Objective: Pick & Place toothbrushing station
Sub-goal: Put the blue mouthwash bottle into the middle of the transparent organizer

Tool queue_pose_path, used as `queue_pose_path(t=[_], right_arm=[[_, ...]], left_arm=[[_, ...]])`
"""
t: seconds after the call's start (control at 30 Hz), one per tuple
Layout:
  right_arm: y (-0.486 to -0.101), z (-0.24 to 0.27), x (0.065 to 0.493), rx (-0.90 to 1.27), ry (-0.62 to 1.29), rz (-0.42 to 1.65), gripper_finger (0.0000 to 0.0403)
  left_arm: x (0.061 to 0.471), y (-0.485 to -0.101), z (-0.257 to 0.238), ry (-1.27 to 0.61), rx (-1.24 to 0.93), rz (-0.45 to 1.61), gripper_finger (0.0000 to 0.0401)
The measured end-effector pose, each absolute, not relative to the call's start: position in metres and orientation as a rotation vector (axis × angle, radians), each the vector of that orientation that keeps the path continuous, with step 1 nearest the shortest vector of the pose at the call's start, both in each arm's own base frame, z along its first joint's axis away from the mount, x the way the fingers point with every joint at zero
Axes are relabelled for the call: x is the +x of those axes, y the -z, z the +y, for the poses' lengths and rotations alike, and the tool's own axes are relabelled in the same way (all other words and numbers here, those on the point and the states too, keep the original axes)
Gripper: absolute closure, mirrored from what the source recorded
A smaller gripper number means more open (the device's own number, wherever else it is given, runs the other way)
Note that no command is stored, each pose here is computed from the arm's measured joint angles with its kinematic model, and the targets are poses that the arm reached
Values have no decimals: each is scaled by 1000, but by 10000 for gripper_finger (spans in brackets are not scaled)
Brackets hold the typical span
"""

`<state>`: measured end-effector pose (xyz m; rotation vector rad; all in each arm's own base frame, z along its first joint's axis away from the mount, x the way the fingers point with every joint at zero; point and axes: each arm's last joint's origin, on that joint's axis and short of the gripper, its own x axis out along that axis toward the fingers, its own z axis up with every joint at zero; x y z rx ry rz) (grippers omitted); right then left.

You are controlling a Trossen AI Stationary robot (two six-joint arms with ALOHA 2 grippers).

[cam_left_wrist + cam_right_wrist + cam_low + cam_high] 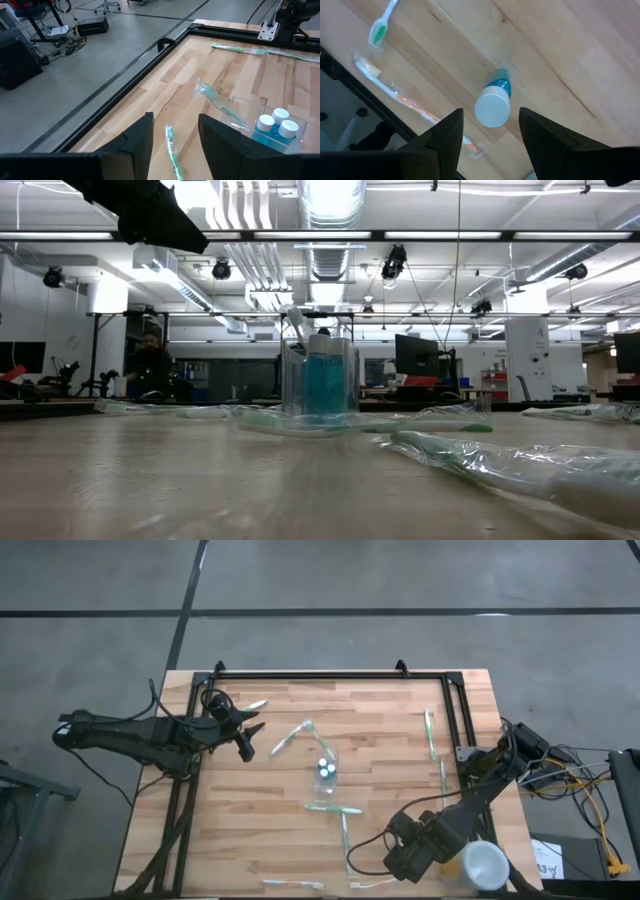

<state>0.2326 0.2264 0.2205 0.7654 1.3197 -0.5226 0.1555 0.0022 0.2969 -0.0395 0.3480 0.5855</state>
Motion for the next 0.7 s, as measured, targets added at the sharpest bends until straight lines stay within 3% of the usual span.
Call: queue_pose_path(t=[0.23, 0.7], right_arm=[[-213, 225, 231, 763, 525, 1321, 218], [-211, 225, 232, 758, 523, 1293, 259]], left_arm=[[155, -297, 2, -586, -39, 348, 240], [155, -297, 2, -585, -40, 348, 240]])
